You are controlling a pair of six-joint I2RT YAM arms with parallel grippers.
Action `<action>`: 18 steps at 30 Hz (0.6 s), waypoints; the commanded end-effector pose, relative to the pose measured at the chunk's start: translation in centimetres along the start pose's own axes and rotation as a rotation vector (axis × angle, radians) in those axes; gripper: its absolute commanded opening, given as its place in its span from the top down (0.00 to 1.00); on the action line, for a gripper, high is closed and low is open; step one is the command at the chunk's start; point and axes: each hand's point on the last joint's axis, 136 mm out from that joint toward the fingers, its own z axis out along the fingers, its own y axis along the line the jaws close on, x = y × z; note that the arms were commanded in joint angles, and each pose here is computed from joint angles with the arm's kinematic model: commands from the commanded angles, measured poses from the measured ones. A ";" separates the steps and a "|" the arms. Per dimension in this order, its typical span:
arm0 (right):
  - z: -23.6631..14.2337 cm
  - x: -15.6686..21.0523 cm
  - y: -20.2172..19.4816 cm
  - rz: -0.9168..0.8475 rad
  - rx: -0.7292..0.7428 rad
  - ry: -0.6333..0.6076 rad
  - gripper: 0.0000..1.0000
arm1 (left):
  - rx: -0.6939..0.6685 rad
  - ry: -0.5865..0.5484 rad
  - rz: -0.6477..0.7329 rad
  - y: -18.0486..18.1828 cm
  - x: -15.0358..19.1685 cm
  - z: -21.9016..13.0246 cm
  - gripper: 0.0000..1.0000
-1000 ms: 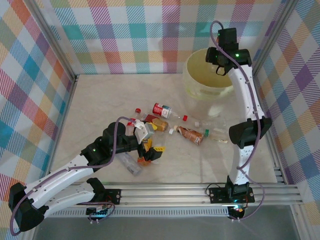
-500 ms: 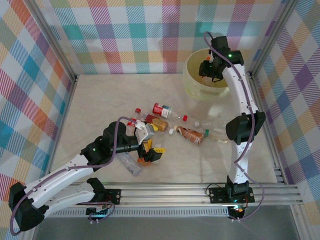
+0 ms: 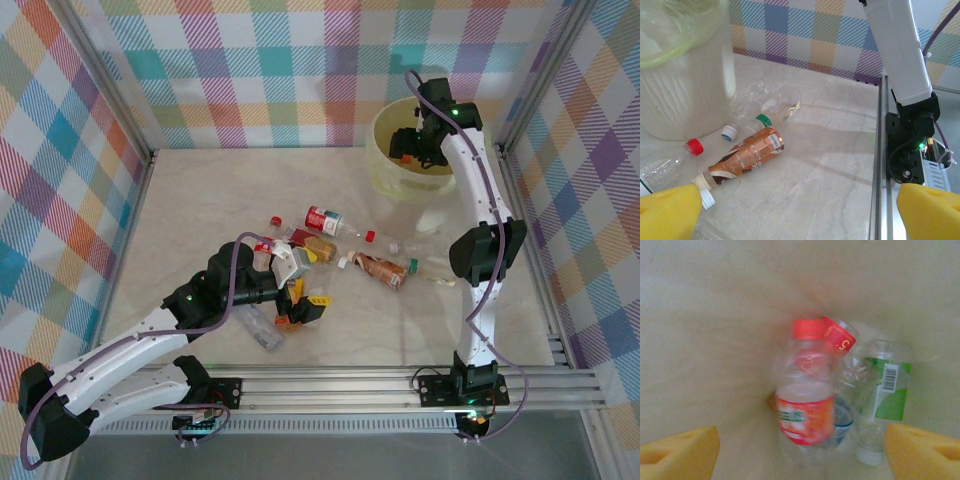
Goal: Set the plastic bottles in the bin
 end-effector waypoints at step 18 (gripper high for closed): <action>-14.0 -1.6 0.2 0.007 -0.089 -0.314 0.00 | 0.059 -0.023 0.029 -1.3 -1.6 -0.2 0.00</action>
